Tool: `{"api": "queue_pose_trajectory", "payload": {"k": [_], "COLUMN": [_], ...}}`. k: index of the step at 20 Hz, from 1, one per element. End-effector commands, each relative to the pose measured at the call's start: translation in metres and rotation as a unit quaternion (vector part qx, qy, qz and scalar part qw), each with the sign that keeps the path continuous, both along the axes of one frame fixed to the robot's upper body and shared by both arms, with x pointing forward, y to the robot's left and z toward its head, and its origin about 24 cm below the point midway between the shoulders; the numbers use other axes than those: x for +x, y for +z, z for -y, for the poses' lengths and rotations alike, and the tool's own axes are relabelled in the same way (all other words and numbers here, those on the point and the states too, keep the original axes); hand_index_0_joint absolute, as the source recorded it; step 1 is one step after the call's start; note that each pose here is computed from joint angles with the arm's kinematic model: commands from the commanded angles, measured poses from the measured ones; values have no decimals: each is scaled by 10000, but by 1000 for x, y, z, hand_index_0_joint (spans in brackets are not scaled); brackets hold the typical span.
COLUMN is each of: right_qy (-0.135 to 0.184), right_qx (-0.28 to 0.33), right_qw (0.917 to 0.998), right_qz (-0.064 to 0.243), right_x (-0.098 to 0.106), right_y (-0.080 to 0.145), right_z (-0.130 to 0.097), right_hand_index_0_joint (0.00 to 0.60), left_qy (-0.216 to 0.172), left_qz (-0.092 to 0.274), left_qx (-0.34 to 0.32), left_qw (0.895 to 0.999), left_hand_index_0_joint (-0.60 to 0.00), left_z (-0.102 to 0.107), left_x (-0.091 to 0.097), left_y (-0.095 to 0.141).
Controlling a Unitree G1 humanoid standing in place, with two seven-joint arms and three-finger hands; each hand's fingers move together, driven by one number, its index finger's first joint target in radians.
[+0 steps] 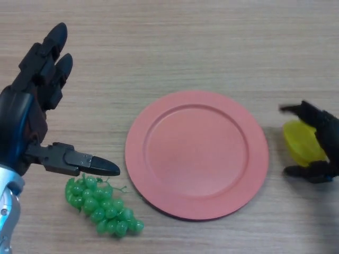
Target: Pick up the yellow starfruit and place it on the plate
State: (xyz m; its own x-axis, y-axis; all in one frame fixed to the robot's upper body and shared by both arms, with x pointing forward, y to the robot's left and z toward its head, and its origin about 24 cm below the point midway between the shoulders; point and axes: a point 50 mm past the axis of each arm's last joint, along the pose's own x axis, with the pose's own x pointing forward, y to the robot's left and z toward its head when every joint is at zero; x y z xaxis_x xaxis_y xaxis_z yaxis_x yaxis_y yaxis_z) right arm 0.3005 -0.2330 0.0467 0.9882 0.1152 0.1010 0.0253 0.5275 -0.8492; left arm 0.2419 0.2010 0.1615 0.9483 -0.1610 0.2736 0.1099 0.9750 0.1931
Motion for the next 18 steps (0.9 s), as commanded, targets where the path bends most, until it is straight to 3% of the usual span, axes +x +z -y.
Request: {"api": "queue_pose_trajectory", "payload": {"k": [1, 4, 8, 10, 11, 13, 16, 18], "right_qy": [-312, -408, -330, -169, 4, 228, 483, 694], "right_qx": [158, 164, 782, 912, 1356, 1659, 1493, 1747], "right_qw": [9938, 9940, 9909, 9894, 9847, 9812, 9827, 9787], "right_qz": [1054, 1001, 1042, 1114, 1098, 961, 986, 829], "right_x": [6, 4, 1, -2, -6, -8, -6, -4], "right_y": [41, 42, 60, 69, 76, 83, 83, 80], "right_z": [18, 18, 8, -3, -13, -30, -53, -72], "right_hand_index_0_joint": [600, 600, 600, 600, 600, 600, 600, 600], "left_qy": [111, 81, 66, 39, 29, 26, 16, 12], "left_qz": [1035, 957, 947, 950, 935, 907, 917, 957], "left_qx": [212, 224, 267, 256, 229, 212, 207, 182], "left_qw": [9943, 9951, 9951, 9951, 9953, 9956, 9956, 9952], "left_hand_index_0_joint": [0, 0, 0, 0, 0, 0, 0, 0], "left_z": [-9, -9, -8, -8, -7, -7, -6, -5], "left_x": [-13, -14, -14, -14, -14, -13, -13, -13], "left_y": [35, 34, 35, 37, 36, 35, 36, 36]}}
